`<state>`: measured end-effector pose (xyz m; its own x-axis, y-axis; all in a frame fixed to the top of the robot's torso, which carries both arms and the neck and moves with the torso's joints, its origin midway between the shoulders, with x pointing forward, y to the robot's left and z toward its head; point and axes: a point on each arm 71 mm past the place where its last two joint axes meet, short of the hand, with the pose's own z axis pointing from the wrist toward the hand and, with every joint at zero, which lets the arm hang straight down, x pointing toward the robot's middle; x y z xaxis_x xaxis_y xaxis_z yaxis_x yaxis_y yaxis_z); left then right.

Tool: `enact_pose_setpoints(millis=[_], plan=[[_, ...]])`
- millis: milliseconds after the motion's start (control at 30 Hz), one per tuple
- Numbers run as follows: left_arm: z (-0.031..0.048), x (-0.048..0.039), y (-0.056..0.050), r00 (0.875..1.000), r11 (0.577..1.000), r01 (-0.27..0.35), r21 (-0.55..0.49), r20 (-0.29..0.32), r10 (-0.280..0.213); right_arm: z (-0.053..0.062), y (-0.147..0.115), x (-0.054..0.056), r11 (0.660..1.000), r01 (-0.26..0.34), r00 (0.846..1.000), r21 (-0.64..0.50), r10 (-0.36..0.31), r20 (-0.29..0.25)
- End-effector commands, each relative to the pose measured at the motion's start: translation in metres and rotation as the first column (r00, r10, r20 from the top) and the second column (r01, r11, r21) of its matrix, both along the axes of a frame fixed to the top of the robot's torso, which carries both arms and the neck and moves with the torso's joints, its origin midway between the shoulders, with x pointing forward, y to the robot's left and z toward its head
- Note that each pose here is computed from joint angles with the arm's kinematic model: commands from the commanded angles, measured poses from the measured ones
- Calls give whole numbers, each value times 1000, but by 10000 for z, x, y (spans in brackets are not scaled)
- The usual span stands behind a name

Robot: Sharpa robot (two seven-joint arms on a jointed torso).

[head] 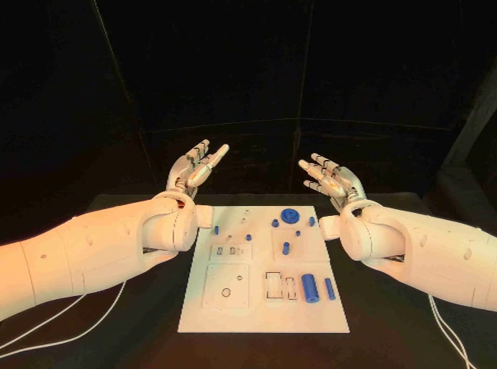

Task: Assemble the parts on the task board

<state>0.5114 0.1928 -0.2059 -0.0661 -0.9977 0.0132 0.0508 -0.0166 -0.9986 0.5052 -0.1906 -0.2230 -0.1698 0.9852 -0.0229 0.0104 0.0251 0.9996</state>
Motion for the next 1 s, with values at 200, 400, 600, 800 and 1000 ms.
enact_pose_setpoints(millis=[200,400,600,800,1000], plan=[[31,3,-34,998,998,48,-41,30,-47,-2,130,83,971,-232,972,-52,230,-43],[15,-8,159,1000,997,28,-68,6,-28,107,-115,159,877,-133,963,-462,224,149],[36,-57,193,999,997,42,-59,12,-41,185,-112,188,792,-136,941,-596,292,172],[67,-132,222,998,996,67,-55,16,-66,259,-96,235,664,-109,923,-740,344,173],[124,-253,225,995,994,101,-53,33,-99,344,-21,282,518,-86,902,-851,403,154]])
